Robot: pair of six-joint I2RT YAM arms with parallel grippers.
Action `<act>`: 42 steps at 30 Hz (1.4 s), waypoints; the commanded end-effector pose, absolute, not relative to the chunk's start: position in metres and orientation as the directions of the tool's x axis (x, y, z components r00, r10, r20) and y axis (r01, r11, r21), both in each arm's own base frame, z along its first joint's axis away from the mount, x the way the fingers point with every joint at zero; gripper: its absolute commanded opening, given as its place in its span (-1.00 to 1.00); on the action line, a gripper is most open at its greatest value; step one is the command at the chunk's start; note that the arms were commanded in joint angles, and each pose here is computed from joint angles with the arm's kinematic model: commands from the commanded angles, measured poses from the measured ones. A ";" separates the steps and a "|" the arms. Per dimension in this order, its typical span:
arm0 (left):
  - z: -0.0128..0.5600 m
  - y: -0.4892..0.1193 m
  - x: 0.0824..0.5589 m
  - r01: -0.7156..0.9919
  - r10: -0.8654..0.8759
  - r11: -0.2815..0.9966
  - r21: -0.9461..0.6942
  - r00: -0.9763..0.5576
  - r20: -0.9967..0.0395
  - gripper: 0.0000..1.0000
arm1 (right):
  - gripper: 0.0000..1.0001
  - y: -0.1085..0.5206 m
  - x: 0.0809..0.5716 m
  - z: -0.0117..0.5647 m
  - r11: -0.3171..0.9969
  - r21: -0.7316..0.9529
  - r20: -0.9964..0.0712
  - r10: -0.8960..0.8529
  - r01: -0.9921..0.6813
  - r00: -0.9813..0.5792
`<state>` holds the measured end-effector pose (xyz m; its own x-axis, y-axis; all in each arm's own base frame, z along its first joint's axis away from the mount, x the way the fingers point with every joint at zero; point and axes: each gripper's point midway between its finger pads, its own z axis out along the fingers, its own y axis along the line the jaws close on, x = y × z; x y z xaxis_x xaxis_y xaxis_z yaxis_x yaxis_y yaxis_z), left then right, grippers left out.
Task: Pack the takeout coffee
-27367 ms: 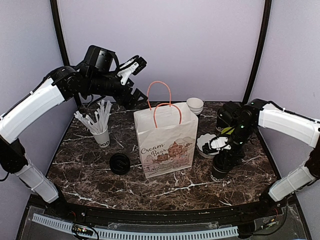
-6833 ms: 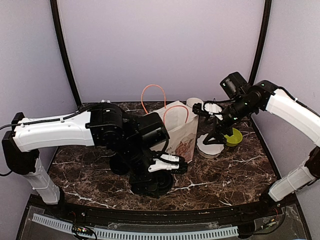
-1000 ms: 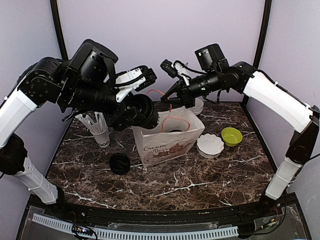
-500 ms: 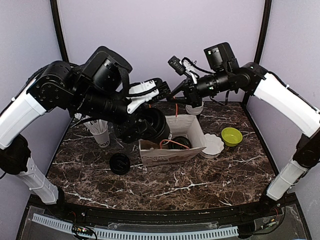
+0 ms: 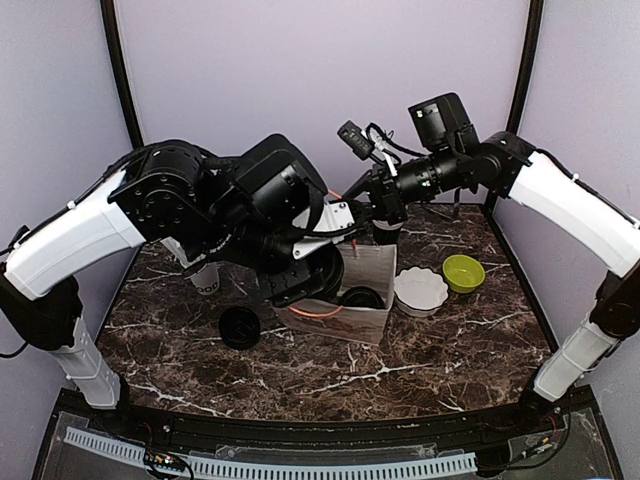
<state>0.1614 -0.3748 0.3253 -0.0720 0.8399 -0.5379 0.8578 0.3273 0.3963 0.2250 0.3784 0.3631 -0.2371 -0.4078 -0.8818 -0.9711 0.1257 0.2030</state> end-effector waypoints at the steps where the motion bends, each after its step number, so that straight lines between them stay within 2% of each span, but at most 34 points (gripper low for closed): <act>1: 0.338 -0.363 0.165 0.831 0.839 0.347 0.435 -0.068 -0.539 0.19 | -1.00 0.373 0.196 0.383 -0.013 0.185 -0.912 -0.374 -0.983 -0.166; 5: 0.348 -0.359 0.165 0.826 0.827 0.351 0.441 -0.052 -0.560 0.19 | -1.00 0.369 0.177 0.389 -0.117 0.183 -0.920 -0.369 -0.976 -0.128; 9: 0.356 -0.358 0.157 0.848 0.804 0.330 0.415 -0.022 -0.595 0.19 | -1.00 0.367 0.169 0.391 -0.165 0.165 -0.924 -0.370 -0.972 -0.094; 19: 0.307 -0.345 0.152 0.852 0.896 0.187 0.489 0.056 -0.440 0.19 | -0.81 0.368 0.171 0.373 -0.193 0.146 -0.909 -0.412 -0.970 -0.054; 20: 0.302 -0.344 0.152 0.850 0.903 0.176 0.497 0.062 -0.426 0.18 | -0.75 0.368 0.172 0.373 -0.195 0.142 -0.908 -0.416 -0.970 -0.049; 23: 0.297 -0.343 0.155 0.839 0.913 0.152 0.523 0.085 -0.400 0.17 | -0.32 0.364 0.173 0.376 -0.200 0.107 -0.901 -0.433 -0.974 -0.010; 27: 0.295 -0.344 0.154 0.838 0.910 0.139 0.527 0.102 -0.402 0.16 | 0.01 0.346 0.189 0.385 -0.194 0.070 -0.896 -0.443 -0.979 0.024; 30: 0.294 -0.345 0.153 0.842 0.908 0.129 0.523 0.112 -0.404 0.15 | 0.09 0.331 0.211 0.392 -0.178 0.090 -0.906 -0.424 -0.980 -0.006; 33: 0.288 -0.346 0.152 0.845 0.912 0.114 0.522 0.120 -0.393 0.15 | 0.10 0.329 0.245 0.379 -0.088 0.123 -0.901 -0.429 -0.989 -0.074; 35: 0.284 -0.347 0.151 0.849 0.914 0.098 0.520 0.130 -0.385 0.15 | 0.09 0.334 0.265 0.359 -0.012 0.164 -0.885 -0.443 -0.986 -0.142; 42: 0.276 -0.352 0.152 0.797 0.915 0.040 0.602 0.213 -0.343 0.10 | 0.07 0.345 0.312 0.275 0.113 0.229 -0.788 -0.561 -0.967 -0.252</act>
<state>0.1535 -0.3511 0.2602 0.1370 0.9366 -0.3224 0.8429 0.0607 0.5346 0.2848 0.3370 0.3160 -0.2035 -0.5102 -0.8356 -0.9757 0.0354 0.2160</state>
